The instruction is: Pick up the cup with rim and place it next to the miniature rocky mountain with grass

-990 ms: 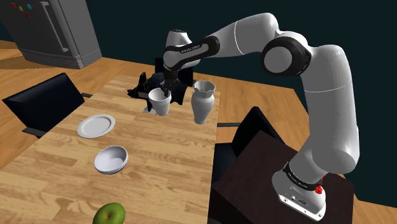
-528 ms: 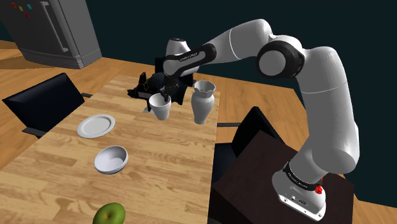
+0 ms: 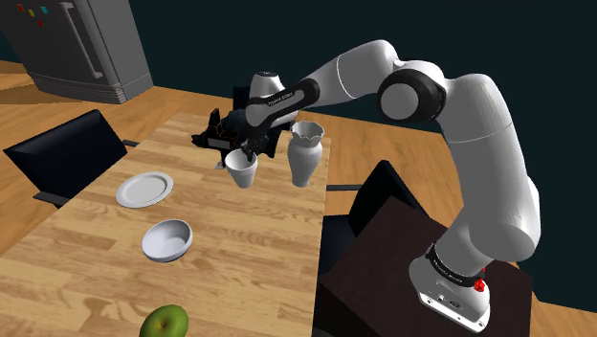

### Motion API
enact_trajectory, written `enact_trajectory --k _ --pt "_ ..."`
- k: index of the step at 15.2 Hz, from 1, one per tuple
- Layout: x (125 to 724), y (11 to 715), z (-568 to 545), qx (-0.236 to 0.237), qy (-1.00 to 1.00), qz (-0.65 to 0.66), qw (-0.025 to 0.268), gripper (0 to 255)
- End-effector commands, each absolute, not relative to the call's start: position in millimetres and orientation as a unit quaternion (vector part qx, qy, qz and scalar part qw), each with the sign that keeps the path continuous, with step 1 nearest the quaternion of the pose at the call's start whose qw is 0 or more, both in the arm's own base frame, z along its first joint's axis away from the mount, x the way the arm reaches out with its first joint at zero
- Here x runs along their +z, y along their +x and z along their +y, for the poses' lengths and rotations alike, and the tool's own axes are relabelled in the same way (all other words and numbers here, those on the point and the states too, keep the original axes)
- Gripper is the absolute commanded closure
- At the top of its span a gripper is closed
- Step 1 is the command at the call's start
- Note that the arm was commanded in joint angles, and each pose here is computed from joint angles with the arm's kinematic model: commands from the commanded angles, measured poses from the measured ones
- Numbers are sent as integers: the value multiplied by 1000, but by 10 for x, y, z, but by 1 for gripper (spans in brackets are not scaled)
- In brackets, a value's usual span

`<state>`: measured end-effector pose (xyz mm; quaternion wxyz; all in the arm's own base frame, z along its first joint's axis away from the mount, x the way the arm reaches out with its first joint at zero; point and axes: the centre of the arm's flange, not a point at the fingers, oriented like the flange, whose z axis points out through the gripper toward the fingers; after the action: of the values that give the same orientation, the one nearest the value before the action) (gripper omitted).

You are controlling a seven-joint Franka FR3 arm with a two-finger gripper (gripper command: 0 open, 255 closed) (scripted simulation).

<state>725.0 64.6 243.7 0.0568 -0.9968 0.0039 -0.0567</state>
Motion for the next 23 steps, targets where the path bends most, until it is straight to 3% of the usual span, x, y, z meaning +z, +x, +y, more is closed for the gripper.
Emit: enact_trajectory --k 1,14,15,20,23 --pt "2334 7240 636 -57 -997 4 57 255" --pt "2004 7240 636 -57 -997 4 57 255" --pt "2004 7240 636 -57 -997 4 57 0" --pt "2004 7240 635 -57 -997 4 57 0" --pt "2395 7194 591 -57 -997 4 57 0"
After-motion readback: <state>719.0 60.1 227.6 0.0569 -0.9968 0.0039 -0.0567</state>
